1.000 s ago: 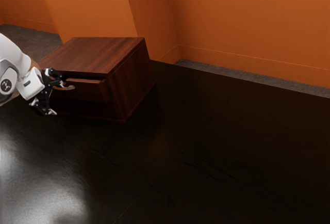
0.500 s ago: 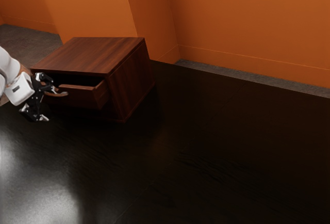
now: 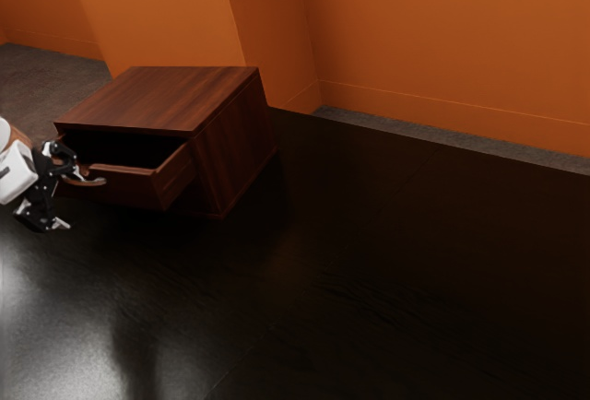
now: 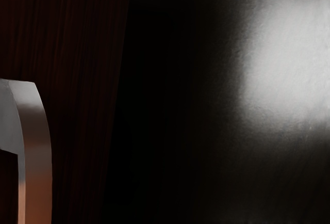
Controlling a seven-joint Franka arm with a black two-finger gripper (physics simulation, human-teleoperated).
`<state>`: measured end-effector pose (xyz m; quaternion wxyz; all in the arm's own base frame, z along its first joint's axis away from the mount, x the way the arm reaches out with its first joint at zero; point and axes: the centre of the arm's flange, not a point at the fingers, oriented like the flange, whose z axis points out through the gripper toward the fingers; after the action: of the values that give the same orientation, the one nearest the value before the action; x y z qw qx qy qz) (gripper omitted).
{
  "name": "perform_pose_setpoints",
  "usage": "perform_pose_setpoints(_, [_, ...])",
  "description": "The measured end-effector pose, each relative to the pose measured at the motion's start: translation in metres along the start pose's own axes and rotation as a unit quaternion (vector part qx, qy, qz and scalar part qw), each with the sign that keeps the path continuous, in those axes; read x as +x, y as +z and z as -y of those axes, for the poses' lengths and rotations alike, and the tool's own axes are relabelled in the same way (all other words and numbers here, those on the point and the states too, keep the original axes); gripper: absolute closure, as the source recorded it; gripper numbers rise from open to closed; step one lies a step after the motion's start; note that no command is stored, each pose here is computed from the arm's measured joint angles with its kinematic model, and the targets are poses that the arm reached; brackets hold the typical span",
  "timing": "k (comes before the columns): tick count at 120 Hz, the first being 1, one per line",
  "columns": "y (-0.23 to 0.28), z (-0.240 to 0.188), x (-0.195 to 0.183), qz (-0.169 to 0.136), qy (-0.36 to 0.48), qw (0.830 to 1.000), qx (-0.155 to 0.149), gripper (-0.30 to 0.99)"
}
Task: Pull the drawer handle with one arm to open the drawer
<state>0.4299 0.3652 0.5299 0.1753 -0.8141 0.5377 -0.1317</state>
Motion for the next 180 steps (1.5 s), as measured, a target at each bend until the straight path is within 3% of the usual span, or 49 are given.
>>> perform_pose_setpoints(20, [-0.011, -0.012, 0.003, 0.000, 0.001, 1.000, 0.003, 0.07])
perform_pose_setpoints(146, [-0.051, -0.079, 0.003, -0.004, -0.009, 1.000, 0.019, 0.01])
perform_pose_setpoints(152, [-0.059, -0.078, 0.002, -0.002, -0.010, 1.000, 0.026, 0.01])
perform_pose_setpoints(158, [-0.088, -0.078, 0.006, 0.007, -0.006, 0.999, 0.051, 0.00])
perform_pose_setpoints(166, [-0.155, -0.070, 0.061, 0.014, 0.044, 0.994, 0.099, 0.00])
perform_pose_setpoints(172, [-0.216, -0.057, 0.150, 0.014, 0.115, 0.984, 0.135, 0.00])
perform_pose_setpoints(176, [-0.244, -0.051, 0.207, 0.002, 0.144, 0.980, 0.140, 0.00])
perform_pose_setpoints(180, [-0.260, -0.048, 0.261, -0.021, 0.160, 0.979, 0.123, 0.00])
